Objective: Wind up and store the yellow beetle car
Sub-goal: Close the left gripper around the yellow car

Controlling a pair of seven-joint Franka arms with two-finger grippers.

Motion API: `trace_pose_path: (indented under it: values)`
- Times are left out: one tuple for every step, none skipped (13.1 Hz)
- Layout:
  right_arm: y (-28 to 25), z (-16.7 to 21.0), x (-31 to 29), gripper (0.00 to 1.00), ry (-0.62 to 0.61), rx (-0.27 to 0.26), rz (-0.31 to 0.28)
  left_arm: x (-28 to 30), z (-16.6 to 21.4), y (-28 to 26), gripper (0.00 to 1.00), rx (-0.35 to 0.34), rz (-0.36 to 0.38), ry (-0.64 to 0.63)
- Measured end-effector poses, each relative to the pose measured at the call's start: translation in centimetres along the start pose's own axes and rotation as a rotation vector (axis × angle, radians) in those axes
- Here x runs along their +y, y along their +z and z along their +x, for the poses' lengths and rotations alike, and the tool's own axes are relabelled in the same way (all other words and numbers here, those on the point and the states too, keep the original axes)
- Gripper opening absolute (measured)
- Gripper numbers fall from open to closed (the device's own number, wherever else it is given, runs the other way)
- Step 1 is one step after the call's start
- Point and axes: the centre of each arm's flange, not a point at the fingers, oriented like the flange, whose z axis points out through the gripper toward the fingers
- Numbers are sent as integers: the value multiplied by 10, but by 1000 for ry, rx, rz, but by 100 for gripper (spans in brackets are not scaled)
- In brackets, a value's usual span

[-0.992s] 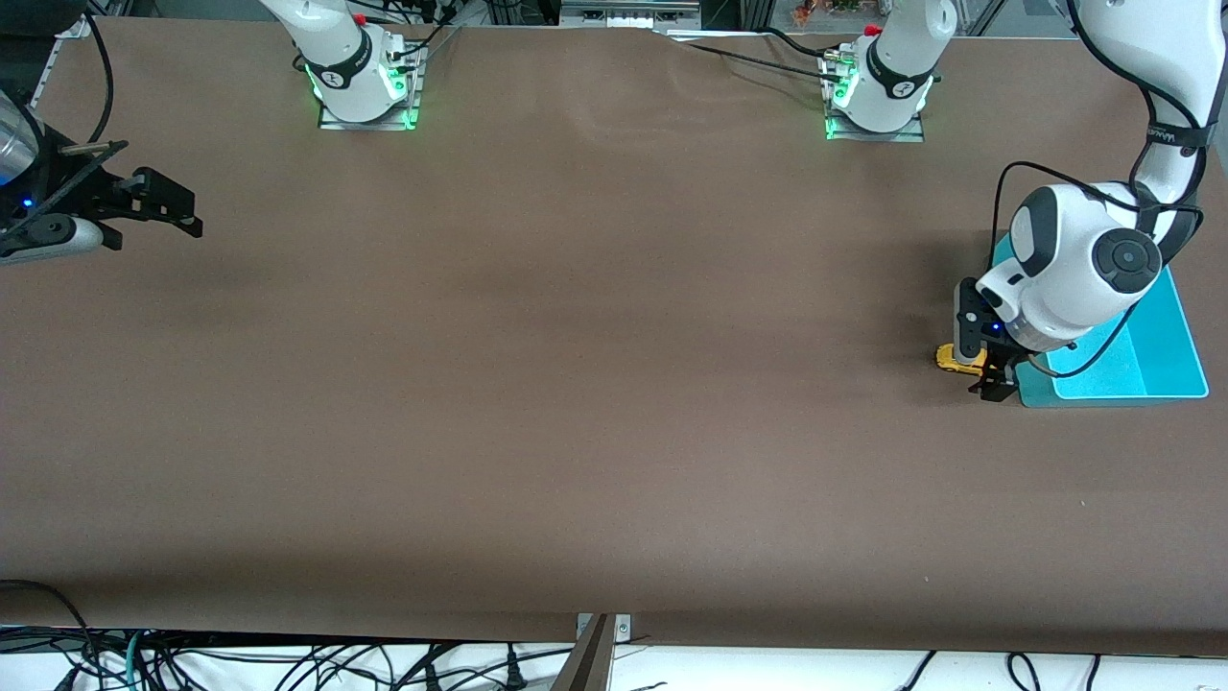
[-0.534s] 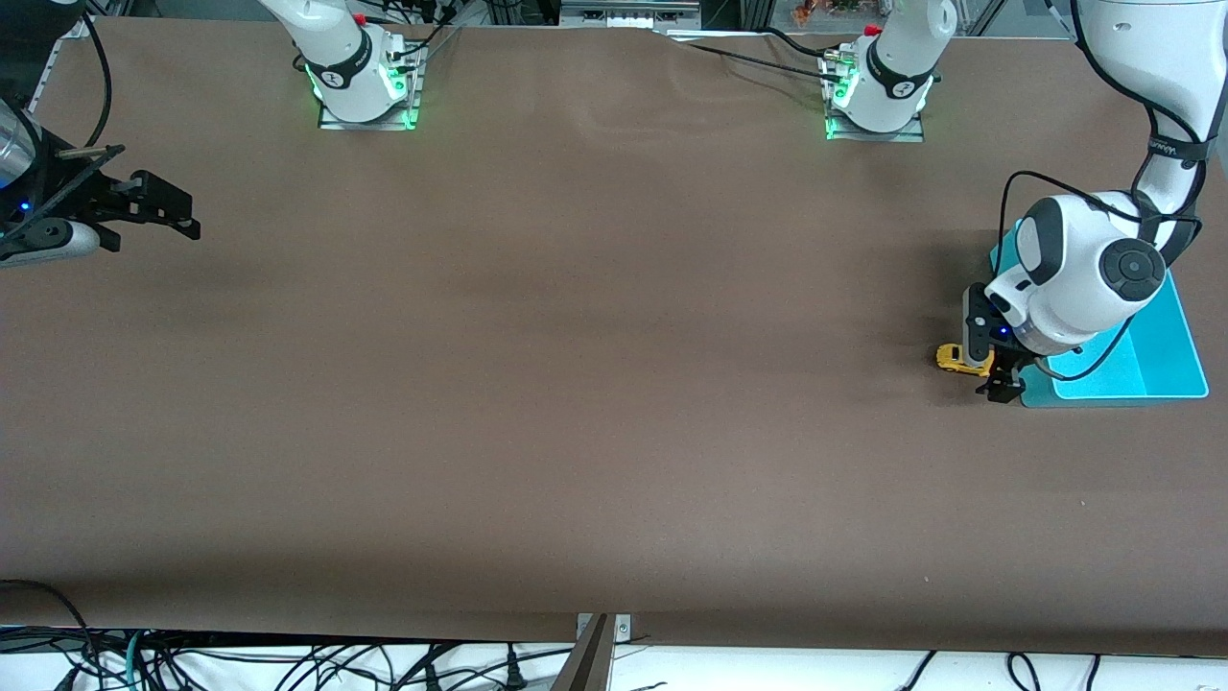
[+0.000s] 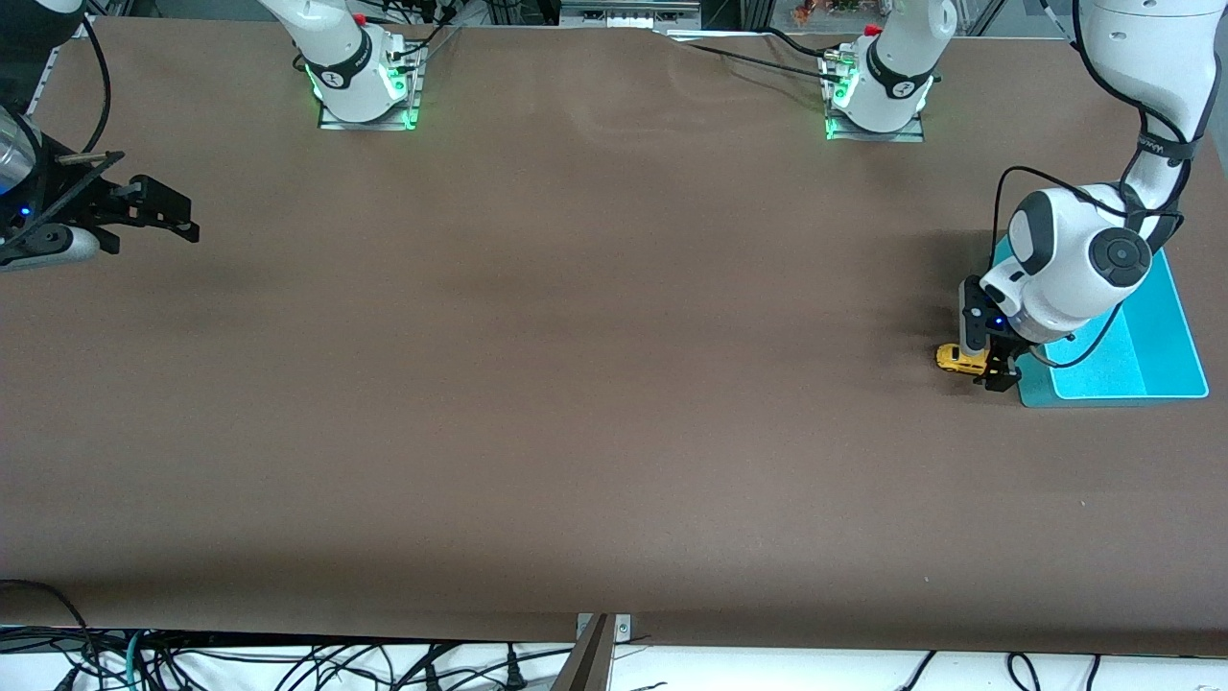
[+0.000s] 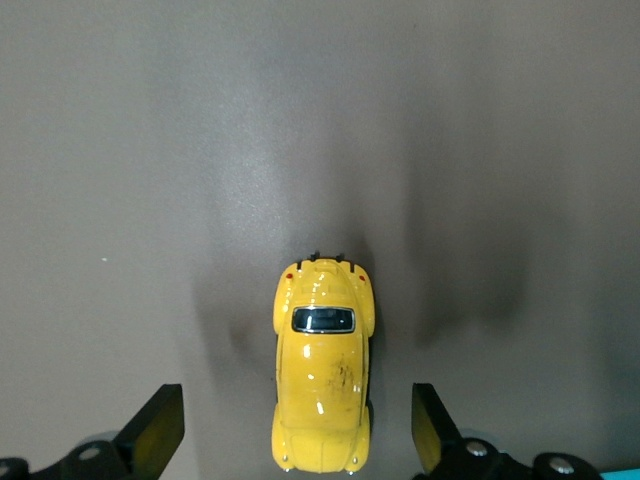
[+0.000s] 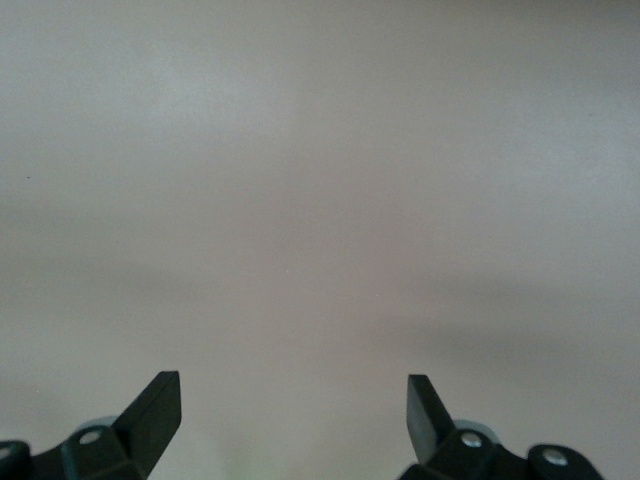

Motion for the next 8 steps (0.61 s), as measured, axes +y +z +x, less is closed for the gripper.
trace_pose_path:
  values:
    - [1,0,0,100,0,-1,0,4,1,3,100,0,6,-1]
    - [1,0,0,100,0,-1,0,9,2,8,100,1,9,-2]
    - [1,0,0,100,-1,-1,0,14,3,12,100,2,9,-1]
    - [1,0,-1,100,-1,-1,0,16,4,15,100,2,11,-1]
    - [1,1,-1,100,-2,-1,0,17,5,18,100,3,12,-1]
    - [0,1,-1,100,-2,2,0,18,5,21,100,4,9,0]
    - [-5,1,-1,100,-3,12,-2,18,6,23,100,4,11,0]
    - [-10,2,-2,100,-3,23,-3,18,6,25,100,4,13,0]
